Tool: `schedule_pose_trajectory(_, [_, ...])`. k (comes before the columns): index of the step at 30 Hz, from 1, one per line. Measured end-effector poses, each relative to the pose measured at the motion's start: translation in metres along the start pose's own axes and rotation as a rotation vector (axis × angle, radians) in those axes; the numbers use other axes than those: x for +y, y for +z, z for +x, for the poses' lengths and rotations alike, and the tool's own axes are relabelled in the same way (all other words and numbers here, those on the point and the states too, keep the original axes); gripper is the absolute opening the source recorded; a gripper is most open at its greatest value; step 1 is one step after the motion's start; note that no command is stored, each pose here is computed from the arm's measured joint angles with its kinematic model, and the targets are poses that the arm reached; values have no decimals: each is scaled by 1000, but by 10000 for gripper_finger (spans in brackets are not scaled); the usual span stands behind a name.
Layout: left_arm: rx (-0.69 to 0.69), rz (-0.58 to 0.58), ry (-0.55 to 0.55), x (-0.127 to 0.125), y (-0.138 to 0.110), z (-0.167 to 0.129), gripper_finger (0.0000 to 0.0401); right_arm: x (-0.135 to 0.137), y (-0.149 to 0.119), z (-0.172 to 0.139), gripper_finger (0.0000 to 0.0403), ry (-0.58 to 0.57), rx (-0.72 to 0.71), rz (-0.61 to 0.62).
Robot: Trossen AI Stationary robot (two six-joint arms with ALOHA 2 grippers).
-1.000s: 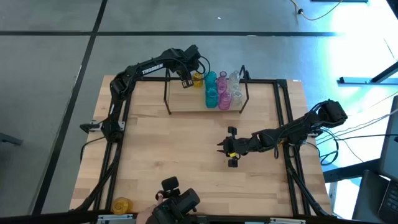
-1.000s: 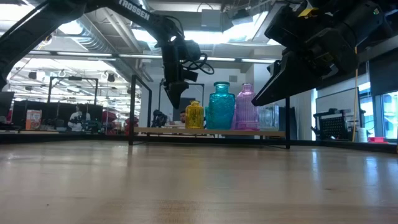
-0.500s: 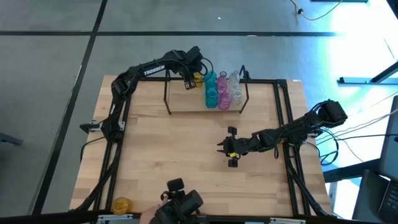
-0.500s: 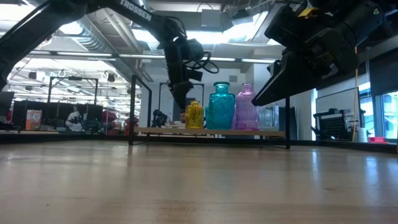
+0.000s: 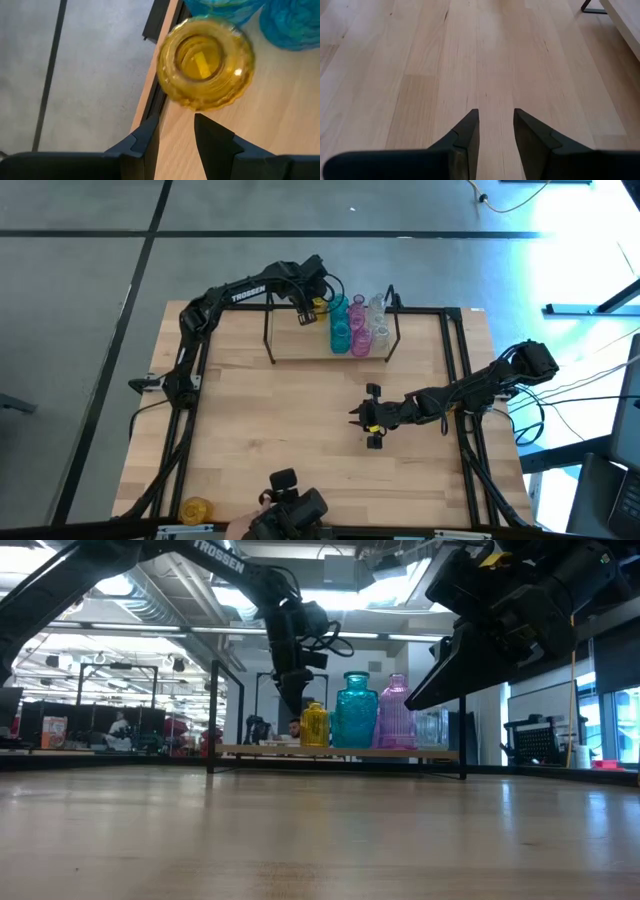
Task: Sort vases onto shelf
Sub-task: Put the top left yellow vase to the left side of the top blue vase on the shelf, then put the top yellow vase aligned with the other yellow vase on the shelf
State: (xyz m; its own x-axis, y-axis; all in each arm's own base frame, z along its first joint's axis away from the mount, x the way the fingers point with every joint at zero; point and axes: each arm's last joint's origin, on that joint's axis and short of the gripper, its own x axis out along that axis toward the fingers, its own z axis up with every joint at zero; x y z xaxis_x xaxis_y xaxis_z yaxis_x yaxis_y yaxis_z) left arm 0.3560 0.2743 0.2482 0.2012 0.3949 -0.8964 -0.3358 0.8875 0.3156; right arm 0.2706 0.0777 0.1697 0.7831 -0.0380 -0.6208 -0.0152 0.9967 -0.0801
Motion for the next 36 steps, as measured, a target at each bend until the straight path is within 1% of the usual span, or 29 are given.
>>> schedule_pose_trajectory(4, [65, 27, 57, -5, -2, -6, 116, 0, 0, 0, 106, 0, 0, 0])
schedule_pose_trajectory(7, [71, 45, 55, -11, -4, -29, 116, 0, 0, 0, 106, 0, 0, -2])
schedule_pose_trajectory(10, [22, 47, 19, -22, -4, -61, 116, 0, 0, 0, 106, -1, 0, -2])
schedule_pose_trajectory(14, [-65, 39, -77, -43, -5, -102, 116, 0, 0, 0, 106, -2, 4, -21])
schedule_pose_trajectory(17, [-118, 95, -166, -66, -14, -132, 116, 0, 0, 0, 106, -2, 0, -25])
schedule_pose_trajectory(21, [-177, 174, -224, -104, -39, -157, 116, 0, 0, 0, 106, -1, 2, -25])
schedule_pose_trajectory(25, [-279, 219, -256, -138, -78, -172, 116, 0, 0, 0, 106, -1, -1, -25])
schedule_pose_trajectory(28, [-375, 212, -274, -160, -107, -176, 116, 0, 1, 0, 106, 1, -7, -24])
schedule_pose_trajectory(31, [-478, 215, -279, -181, -136, -175, 116, 0, 1, 0, 106, 1, -12, -22])
schedule_pose_trajectory(32, [-517, 199, -282, -188, -144, -174, 116, 0, 2, 0, 106, 2, -18, -19])
schedule_pose_trajectory(34, [-620, 141, -311, -200, -155, -172, 116, 1, 2, 0, 106, 15, -19, 0])
schedule_pose_trajectory(36, [-706, 141, -343, -213, -164, -168, 116, 1, 3, 0, 106, 31, -19, 4])
